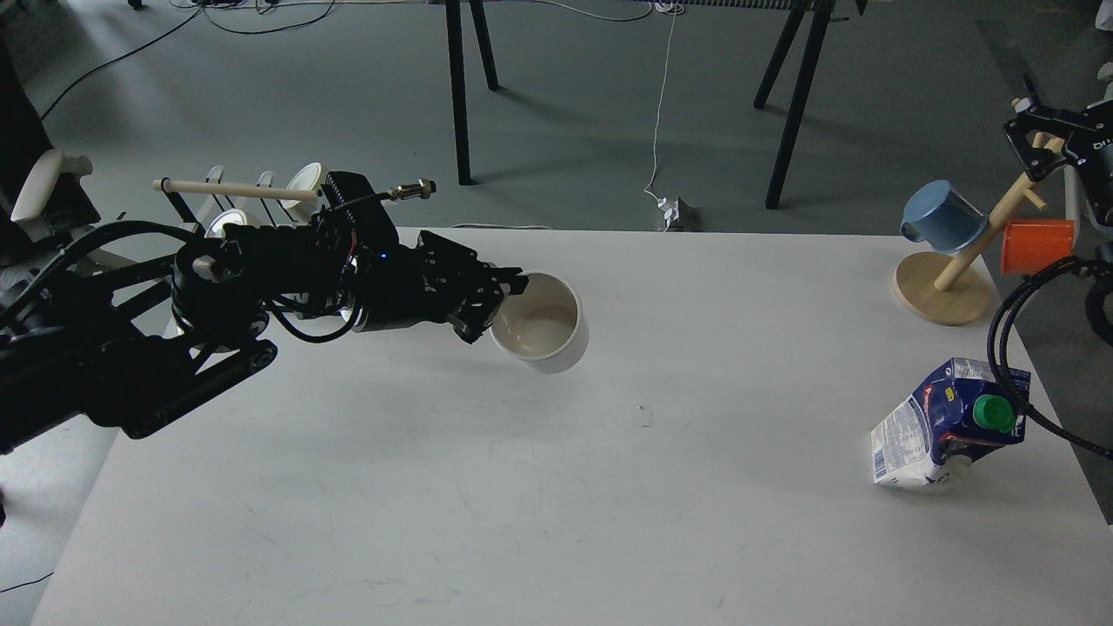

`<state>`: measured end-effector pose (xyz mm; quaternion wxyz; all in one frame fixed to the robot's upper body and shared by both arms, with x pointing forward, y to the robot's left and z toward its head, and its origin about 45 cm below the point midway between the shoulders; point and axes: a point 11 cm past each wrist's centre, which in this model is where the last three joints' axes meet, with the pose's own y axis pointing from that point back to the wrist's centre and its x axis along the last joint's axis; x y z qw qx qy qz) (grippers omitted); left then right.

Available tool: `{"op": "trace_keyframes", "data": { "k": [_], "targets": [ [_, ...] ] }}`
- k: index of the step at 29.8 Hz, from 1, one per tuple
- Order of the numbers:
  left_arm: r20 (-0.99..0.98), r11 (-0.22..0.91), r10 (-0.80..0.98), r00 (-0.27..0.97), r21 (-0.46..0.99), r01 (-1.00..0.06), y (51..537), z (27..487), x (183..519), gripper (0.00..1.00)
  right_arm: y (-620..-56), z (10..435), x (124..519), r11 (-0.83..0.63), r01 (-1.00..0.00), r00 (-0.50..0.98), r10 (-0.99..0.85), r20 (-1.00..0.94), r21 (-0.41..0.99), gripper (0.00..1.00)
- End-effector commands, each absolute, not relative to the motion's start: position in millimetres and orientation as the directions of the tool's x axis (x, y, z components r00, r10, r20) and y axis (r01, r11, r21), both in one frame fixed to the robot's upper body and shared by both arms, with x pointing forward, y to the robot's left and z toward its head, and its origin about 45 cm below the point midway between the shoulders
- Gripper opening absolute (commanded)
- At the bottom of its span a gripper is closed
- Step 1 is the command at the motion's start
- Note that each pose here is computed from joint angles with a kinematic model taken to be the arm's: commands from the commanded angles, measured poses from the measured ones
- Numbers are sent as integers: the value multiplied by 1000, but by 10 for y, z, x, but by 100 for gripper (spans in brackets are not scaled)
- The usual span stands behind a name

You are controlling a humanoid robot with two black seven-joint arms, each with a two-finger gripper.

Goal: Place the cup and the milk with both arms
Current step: 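Carry the white mug toward the table center and lower it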

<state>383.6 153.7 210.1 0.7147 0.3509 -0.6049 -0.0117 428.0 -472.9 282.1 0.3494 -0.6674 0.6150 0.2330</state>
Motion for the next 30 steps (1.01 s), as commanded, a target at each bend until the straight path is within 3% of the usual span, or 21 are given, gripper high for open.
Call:
{"op": "trace_keyframes", "data": {
  "k": [1,6,19,30],
  "targets": [
    [826,747,-499,262,563,-353,1269,1914,3742,2,-4793,2795,4236,9,-986,120,-666,-736,-169,99],
    [793,745,-531,299,605,-281,940,1612,3602,2,-4839,2822,4220,23,-984,118,-664,-739,-179,99],
    [778,751,-523,347,614,-244,433,1356,3553,3,-4888,2754,4165,36,-986,100,-662,-742,-166,99],
    [744,730,-566,355,652,-203,471,1162,3401,8,-4956,2745,4122,47,-986,87,-670,-737,-159,99]
  ]
}}
